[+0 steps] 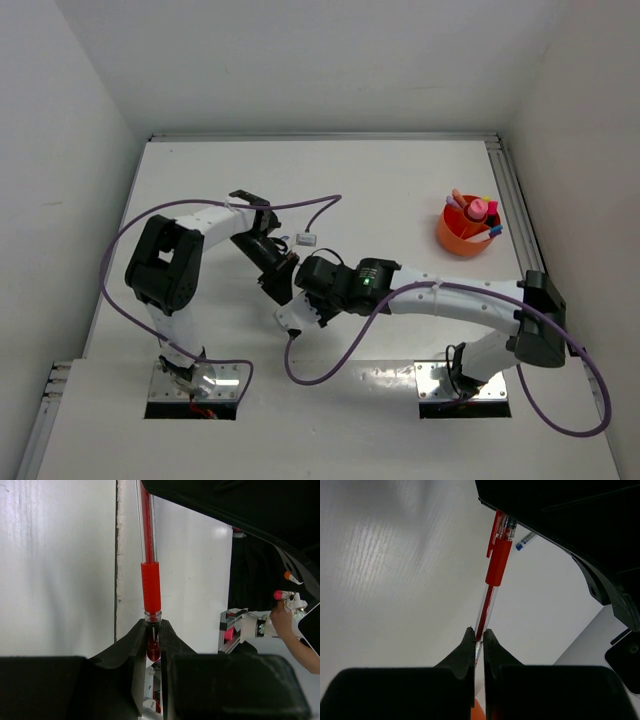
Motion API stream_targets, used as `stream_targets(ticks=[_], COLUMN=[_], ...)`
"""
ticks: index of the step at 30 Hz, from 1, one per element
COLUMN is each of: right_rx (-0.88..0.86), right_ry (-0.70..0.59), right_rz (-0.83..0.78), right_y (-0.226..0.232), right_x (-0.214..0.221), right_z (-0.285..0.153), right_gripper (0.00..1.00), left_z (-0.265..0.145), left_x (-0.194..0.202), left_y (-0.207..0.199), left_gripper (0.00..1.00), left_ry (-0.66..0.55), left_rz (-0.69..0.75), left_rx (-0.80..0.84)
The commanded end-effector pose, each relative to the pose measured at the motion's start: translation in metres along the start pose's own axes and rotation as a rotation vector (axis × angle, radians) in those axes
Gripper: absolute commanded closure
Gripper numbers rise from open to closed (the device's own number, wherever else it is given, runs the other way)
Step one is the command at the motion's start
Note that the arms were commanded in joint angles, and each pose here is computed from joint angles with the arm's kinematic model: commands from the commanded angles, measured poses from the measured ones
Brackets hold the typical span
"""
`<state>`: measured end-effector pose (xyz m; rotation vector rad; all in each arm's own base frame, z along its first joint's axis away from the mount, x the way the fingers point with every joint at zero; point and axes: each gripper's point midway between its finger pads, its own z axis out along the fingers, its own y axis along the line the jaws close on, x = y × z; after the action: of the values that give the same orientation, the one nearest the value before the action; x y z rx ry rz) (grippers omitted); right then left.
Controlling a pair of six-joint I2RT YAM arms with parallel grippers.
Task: Sort the stationery into containers
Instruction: Close the pen cap on the pen.
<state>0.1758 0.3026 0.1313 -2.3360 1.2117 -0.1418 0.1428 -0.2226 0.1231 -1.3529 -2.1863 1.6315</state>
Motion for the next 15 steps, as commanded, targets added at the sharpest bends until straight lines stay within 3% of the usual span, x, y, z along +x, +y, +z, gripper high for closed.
stream_targets(ticks=[1, 15], right_rx=[0.053, 0.078], right_ry=[-0.24, -0.268], right_rz=[-0.032, -0.027], right_y=[-0.02, -0.03], right_x=[-0.068, -0.084], right_z=[-0.005, -0.008], right_gripper=[1.0, 1.0], left_z=[-0.001, 0.0], left_x=[-0.044, -0.046], left_y=[-0.008, -0.007], left_gripper=[1.0, 1.0], left_ry=[-0.154, -0.165], left_rz=[0.171, 0.166], left_rx=[0.057, 0.07])
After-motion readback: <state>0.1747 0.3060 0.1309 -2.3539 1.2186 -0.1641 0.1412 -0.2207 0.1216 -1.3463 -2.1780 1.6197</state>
